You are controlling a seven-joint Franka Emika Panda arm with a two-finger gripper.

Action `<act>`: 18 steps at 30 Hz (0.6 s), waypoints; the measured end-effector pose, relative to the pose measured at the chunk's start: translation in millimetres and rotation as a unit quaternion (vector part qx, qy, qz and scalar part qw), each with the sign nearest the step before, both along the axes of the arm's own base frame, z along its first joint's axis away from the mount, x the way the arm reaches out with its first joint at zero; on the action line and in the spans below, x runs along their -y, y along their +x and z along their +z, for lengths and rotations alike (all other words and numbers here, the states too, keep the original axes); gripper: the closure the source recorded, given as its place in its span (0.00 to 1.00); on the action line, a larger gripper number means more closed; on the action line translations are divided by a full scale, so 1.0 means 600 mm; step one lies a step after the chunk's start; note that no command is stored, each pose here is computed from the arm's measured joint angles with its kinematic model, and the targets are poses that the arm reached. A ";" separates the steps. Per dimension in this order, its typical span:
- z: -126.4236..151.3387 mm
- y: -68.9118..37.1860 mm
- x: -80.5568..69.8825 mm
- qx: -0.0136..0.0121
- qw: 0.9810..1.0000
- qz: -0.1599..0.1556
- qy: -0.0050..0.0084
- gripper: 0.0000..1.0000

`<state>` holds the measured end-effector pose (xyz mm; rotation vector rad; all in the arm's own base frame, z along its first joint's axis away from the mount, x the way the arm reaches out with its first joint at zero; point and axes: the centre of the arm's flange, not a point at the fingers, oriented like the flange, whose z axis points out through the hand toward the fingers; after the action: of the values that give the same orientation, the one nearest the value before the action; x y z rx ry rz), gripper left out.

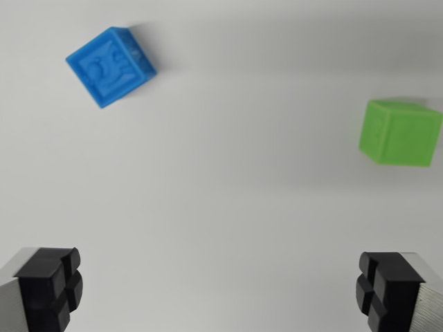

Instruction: Stack cube

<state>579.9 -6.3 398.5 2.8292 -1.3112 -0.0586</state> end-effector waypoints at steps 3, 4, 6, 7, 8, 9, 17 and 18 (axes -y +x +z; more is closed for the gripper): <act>0.000 0.000 0.000 0.000 1.000 0.000 0.000 0.00; 0.000 0.000 0.000 0.000 1.000 0.000 0.000 0.00; 0.000 0.000 0.000 0.000 1.000 0.000 0.000 0.00; 0.000 0.000 0.000 0.000 1.000 0.000 0.000 0.00; 0.000 0.000 0.000 0.000 1.000 0.000 0.000 0.00; 0.000 0.000 0.000 0.000 1.000 0.000 0.000 0.00; -0.002 0.000 0.000 0.000 1.000 0.002 0.000 0.00; -0.003 0.001 -0.001 0.000 1.000 0.003 0.000 0.00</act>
<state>580.3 -5.7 396.7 2.8327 -1.3029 -0.0599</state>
